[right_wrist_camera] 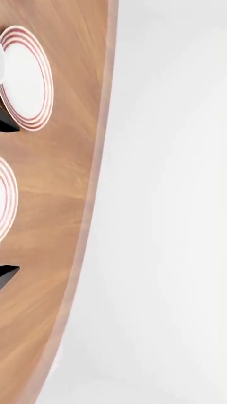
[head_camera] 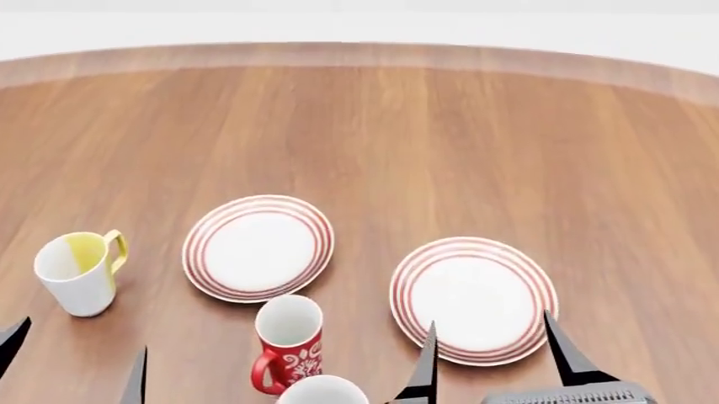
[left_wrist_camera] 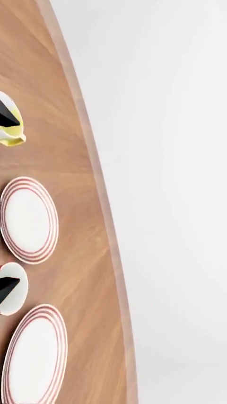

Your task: Put the white mug on the left plate.

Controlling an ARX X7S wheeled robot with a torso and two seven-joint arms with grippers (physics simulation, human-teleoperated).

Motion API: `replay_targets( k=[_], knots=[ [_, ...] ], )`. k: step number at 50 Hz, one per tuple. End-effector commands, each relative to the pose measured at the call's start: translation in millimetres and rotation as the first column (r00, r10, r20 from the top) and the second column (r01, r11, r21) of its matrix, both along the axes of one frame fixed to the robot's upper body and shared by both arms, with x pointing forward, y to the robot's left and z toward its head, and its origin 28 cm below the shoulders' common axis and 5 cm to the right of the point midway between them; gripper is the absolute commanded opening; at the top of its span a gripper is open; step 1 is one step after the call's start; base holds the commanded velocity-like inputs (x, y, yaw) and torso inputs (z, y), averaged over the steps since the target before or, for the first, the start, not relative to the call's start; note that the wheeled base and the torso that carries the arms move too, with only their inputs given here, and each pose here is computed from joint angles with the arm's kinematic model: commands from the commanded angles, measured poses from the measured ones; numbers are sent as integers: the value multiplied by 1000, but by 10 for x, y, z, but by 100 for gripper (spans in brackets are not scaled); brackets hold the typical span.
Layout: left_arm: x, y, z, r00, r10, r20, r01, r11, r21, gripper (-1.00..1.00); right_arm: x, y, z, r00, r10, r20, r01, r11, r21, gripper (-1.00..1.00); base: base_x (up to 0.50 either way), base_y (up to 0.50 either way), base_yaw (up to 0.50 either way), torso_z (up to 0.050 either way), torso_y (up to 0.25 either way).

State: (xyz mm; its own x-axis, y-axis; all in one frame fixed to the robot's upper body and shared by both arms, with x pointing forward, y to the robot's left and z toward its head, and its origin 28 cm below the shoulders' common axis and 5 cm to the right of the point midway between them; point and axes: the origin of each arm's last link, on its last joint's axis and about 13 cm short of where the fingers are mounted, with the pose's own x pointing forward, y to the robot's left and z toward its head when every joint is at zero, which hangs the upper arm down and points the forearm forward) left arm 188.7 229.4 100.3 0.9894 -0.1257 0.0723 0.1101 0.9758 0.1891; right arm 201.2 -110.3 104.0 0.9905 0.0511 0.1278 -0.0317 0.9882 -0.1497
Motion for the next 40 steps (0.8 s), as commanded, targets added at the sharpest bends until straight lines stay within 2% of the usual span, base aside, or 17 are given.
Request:
replay_targets(
  k=[1,40],
  knots=[
    [-12,-11,6,1000,-5,2,5,1000,-1,100,0,-8,-2,1000,-3,0,3,1000,1,100,352,0,0,0,15],
    [1,-8,-29,1000,-6,-4,6,1000,-3,100,18,-14,-27,1000,-19,8,19,1000,7,100,336,118,0,0,0]
  ],
)
